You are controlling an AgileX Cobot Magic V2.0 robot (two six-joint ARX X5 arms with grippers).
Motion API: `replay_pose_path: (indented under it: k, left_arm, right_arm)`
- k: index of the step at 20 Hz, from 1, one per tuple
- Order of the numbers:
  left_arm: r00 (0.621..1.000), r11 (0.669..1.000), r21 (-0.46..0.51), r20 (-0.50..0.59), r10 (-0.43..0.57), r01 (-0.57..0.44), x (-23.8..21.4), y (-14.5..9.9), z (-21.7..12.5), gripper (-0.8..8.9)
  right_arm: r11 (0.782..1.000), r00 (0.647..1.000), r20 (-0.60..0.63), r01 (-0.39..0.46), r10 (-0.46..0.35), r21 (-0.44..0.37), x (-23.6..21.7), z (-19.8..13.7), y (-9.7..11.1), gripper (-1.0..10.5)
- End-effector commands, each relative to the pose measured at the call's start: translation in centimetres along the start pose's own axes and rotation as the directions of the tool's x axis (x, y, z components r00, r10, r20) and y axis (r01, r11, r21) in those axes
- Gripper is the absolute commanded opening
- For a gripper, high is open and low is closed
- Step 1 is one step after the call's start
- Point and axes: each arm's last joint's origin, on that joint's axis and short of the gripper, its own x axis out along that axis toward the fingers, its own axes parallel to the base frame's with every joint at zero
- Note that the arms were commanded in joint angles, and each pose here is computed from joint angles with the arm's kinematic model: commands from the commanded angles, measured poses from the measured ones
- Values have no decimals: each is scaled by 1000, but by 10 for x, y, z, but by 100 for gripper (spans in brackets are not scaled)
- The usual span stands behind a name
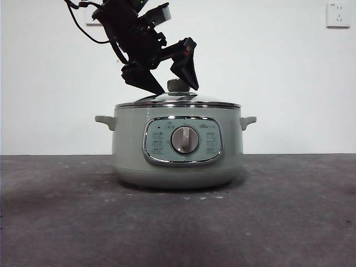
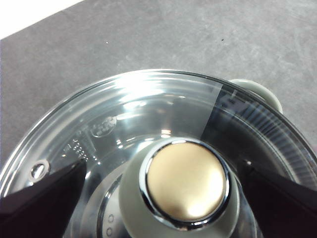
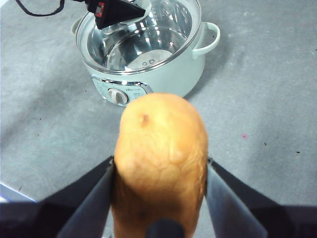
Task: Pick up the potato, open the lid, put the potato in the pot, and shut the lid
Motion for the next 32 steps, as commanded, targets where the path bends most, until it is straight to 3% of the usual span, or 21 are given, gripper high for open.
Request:
replay_pose_path:
  k: [1,3,6,9,14,16,22,32]
  left_arm:
    - [1000,1000,13,-4,-2,2,4,-1,-1,556]
    - [1000,1000,10,-17,-4,4,4,-1,-2,444]
    - [1000,1000,9,-21,-5,5,4,-1,-3,410]
    - [1000,1000,8,-25,-6,6,4,-1,-3,192]
    - [1000,1000,2,-23,-12,12,4,-2,-3,110]
    - [1000,1000,0,-24,-12,12,4,-2,-3,-18]
    - [1000,1000,3,-6,-13,13,0,-2,3,-8]
    - [996,1000,1,81,-24,24,-41,-4,53,-8]
  right_arm:
    - [1000,1000,8,-4,4,4,-1,1,0,-16]
    - [1000,1000,8,-4,4,4,-1,1,0,-16]
    - [1000,1000,8,-4,4,1,-1,1,0,-16]
    - [1000,1000,8,-4,4,1,-1,1,0,-16]
    - [1000,1000,6,-4,4,1,0,0,0,-16]
    - [1000,1000,5,-4,4,1,0,0,0,-16]
    - [1000,1000,5,-4,4,1,0,0,0,-16]
    - [1000,1000,10,-4,4,0,0,1,0,-16]
